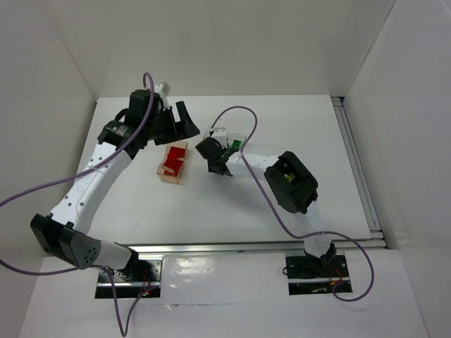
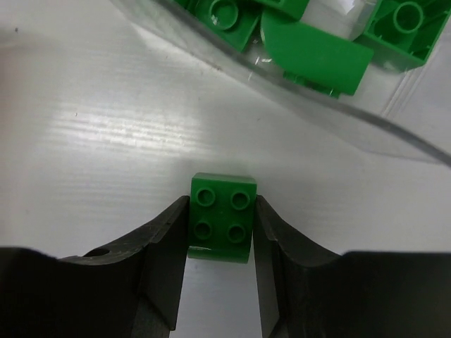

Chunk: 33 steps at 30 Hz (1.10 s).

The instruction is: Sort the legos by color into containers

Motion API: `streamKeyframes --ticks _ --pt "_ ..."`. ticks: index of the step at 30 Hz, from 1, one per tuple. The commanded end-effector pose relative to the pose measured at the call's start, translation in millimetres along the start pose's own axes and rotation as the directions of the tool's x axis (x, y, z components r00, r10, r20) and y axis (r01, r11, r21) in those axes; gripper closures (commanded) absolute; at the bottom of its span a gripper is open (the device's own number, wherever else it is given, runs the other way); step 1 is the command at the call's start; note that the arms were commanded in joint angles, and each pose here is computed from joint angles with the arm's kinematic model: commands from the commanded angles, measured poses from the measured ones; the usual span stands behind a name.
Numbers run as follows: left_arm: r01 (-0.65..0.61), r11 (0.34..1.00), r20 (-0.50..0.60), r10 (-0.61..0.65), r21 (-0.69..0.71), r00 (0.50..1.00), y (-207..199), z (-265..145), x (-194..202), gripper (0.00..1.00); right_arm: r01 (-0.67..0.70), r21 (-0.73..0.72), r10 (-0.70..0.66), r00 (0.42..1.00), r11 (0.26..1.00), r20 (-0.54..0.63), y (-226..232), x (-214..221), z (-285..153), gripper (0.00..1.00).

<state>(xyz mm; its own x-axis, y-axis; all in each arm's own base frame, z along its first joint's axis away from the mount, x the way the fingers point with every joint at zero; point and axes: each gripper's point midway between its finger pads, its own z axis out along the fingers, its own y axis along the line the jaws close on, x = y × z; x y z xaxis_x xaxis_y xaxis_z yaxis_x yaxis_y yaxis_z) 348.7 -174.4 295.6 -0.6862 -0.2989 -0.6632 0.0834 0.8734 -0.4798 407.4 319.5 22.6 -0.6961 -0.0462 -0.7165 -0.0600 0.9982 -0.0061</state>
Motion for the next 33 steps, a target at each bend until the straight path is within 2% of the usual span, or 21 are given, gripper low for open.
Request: streamKeyframes --ticks 1,5,8,14,23,26,27,29,30,33 --pt "-0.021 1.000 0.016 0.020 0.007 1.000 1 1 -3 0.08 0.026 0.008 -0.026 0.998 1.000 0.048 1 -15 -30 0.76" --pt "-0.024 1.000 0.025 0.025 -0.007 0.999 6 1 -6 0.08 0.009 -0.013 -0.007 0.990 1.000 0.144 -14 -46 -77 0.76" --pt "-0.024 1.000 0.025 0.025 -0.007 0.999 6 1 -6 0.08 -0.021 0.004 0.020 0.980 1.000 0.196 -27 -66 -89 0.76" --pt "-0.012 0.999 0.034 0.013 -0.044 0.999 16 0 -10 0.08 -0.053 0.031 0.044 0.970 0.998 0.239 -45 -106 -76 0.75" --pt "0.010 0.997 0.010 -0.009 -0.076 1.000 32 4 -3 0.08 -0.109 0.069 0.090 0.967 0.992 0.239 -67 -125 -29 0.72" --pt "0.002 0.997 -0.004 -0.002 -0.074 1.000 33 8 -1 0.08 -0.104 0.072 0.086 0.971 0.992 0.222 -71 -126 -17 0.51" --pt "0.001 0.998 0.003 -0.001 -0.069 1.000 31 6 -4 0.08 -0.108 0.068 0.090 0.969 0.992 0.229 -70 -130 -18 0.31" --pt "0.001 0.998 0.003 -0.001 -0.069 1.000 31 6 -4 0.08 -0.101 0.069 0.083 0.970 0.992 0.230 -72 -130 -23 0.13" --pt "0.001 0.998 0.003 -0.001 -0.069 1.000 31 6 -4 0.08 -0.112 0.068 0.091 0.964 0.991 0.250 -73 -136 -27 0.09" --pt "0.002 0.998 -0.010 -0.003 -0.066 1.000 32 8 0 0.08 -0.141 0.081 0.113 0.952 0.987 0.286 -83 -144 -44 0.07"
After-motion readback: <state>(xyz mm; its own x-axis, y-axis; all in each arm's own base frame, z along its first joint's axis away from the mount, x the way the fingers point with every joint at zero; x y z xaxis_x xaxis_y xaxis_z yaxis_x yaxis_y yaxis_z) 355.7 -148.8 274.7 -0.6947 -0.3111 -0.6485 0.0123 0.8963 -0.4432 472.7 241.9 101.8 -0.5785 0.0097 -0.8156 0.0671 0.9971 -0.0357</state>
